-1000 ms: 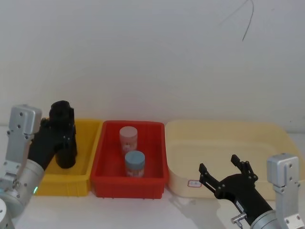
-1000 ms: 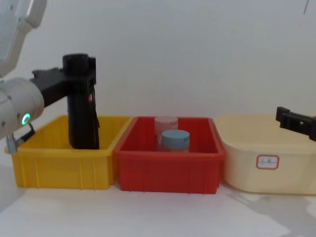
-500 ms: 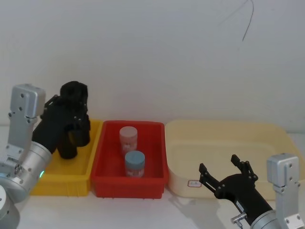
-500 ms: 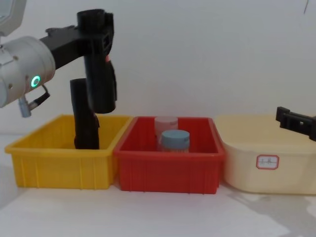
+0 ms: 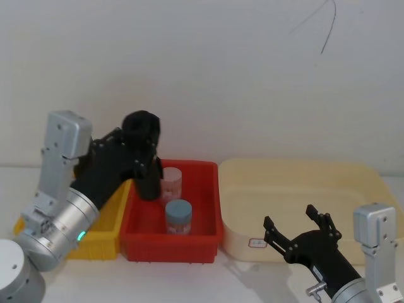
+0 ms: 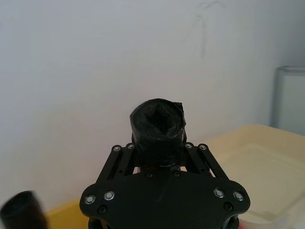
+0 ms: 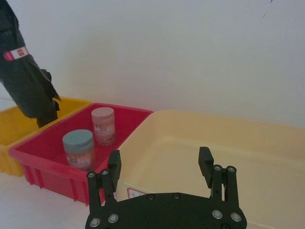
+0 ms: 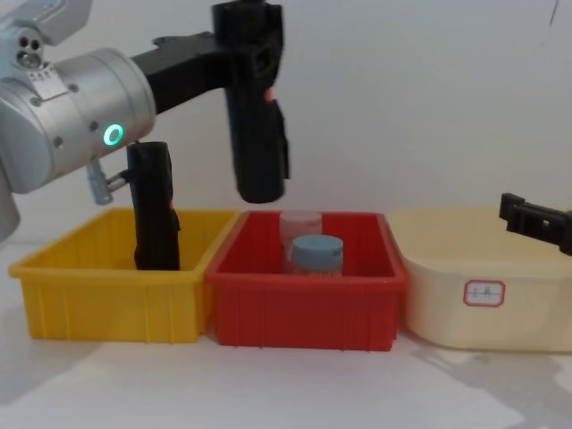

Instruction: Pick up the garbage bag with the one hand and transfer it to the other hand.

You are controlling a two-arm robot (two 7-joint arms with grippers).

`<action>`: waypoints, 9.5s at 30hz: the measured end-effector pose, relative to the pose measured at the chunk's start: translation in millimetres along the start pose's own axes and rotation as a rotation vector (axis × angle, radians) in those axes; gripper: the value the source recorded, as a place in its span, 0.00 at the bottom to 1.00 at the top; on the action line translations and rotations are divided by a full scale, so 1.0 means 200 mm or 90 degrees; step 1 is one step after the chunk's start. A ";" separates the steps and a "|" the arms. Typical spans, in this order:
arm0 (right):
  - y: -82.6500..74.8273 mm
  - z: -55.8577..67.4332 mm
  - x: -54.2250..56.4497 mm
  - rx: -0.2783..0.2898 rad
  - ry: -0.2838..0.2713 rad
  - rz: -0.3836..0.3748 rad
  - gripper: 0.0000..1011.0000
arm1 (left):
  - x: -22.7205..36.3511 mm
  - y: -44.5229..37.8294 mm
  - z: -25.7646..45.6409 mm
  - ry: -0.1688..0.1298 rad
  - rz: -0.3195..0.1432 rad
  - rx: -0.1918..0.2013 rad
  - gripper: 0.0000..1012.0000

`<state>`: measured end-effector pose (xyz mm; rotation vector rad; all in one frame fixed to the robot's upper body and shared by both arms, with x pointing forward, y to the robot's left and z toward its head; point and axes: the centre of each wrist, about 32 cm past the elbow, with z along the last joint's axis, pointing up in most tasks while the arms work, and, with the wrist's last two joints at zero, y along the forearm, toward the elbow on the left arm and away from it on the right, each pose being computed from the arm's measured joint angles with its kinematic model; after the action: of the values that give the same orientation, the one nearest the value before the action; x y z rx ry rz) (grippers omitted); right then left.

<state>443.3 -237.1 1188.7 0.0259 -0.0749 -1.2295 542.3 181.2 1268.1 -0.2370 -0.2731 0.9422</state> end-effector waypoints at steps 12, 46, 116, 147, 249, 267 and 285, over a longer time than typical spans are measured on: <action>0.00 0.00 0.00 0.000 0.000 0.000 0.99 | -0.127 -0.040 -0.032 0.056 -0.106 0.020 0.37; 0.00 0.02 0.02 0.002 -0.011 0.059 0.99 | -0.198 -0.073 -0.078 0.100 -0.143 0.031 0.37; 0.52 -0.03 0.03 0.024 0.009 0.309 0.96 | -0.200 -0.076 -0.080 0.103 -0.144 0.030 0.37; 0.53 0.01 0.04 0.044 0.037 0.298 0.59 | -0.200 -0.075 -0.081 0.103 -0.144 0.031 0.59; 0.56 0.27 0.34 -0.064 -0.035 0.207 0.99 | -0.081 0.045 -0.048 0.075 -0.052 0.012 0.99; 0.81 0.19 0.20 -0.113 -0.030 0.310 0.99 | 0.116 0.226 0.001 0.030 0.081 0.016 0.99; 0.85 0.18 0.16 -0.131 -0.045 0.330 0.99 | 0.169 0.276 0.018 0.017 0.116 0.019 0.99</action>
<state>612.3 -209.8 1235.8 -0.2059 -0.0143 -0.7150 518.0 240.6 1258.2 -0.2499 -0.2155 1.1213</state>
